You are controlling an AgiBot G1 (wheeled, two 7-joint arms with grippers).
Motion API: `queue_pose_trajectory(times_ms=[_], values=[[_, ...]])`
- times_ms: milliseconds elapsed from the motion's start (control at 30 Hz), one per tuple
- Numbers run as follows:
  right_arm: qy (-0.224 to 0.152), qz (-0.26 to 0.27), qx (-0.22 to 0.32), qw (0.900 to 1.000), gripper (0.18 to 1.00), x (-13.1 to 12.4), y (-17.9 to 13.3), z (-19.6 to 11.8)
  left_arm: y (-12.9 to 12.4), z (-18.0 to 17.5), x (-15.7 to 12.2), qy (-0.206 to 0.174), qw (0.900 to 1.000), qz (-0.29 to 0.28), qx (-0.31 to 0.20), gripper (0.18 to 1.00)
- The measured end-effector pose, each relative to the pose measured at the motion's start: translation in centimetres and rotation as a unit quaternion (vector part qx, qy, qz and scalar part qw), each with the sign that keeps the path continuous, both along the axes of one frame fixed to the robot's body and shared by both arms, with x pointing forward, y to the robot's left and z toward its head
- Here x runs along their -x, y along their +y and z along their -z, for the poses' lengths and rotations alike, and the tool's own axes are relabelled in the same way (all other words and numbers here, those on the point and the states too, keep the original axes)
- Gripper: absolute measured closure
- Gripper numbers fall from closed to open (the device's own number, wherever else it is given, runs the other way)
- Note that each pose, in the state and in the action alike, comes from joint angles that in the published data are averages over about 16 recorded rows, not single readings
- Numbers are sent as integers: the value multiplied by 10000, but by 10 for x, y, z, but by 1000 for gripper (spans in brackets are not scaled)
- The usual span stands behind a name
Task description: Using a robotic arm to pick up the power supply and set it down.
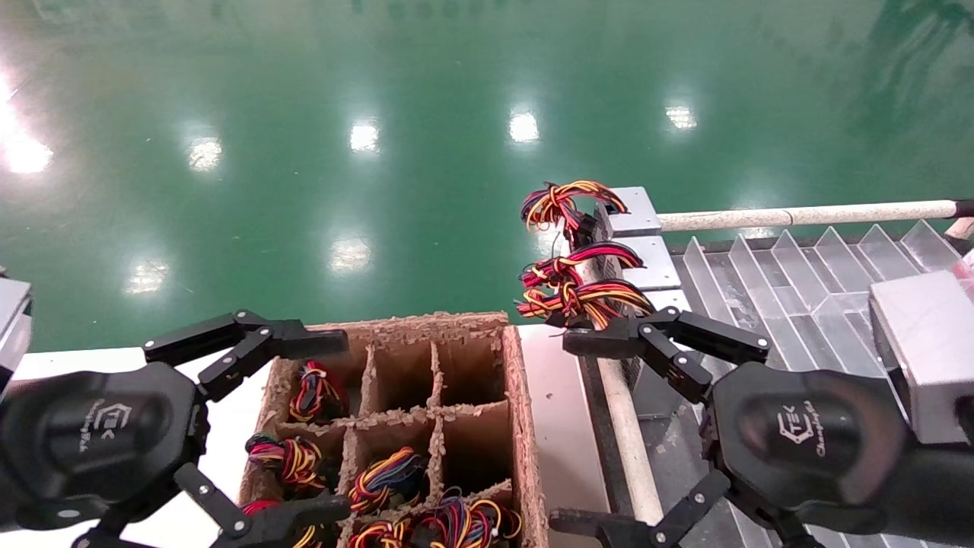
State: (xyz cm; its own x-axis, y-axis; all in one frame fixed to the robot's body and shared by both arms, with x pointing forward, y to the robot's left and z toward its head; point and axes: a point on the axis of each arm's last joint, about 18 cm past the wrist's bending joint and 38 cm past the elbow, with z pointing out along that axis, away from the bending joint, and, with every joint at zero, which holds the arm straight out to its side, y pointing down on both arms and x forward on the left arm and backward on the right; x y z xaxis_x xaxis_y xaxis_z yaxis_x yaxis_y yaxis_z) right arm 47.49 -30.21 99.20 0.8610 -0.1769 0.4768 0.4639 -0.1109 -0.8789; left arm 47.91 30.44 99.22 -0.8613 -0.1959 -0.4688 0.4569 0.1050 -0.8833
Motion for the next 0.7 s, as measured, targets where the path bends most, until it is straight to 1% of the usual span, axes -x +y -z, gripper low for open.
queue_pose_trajectory(times_ms=[700], values=[[-3,12,1,10000,179,-1,0,0,0,0,0,0,10000,0,0,184]])
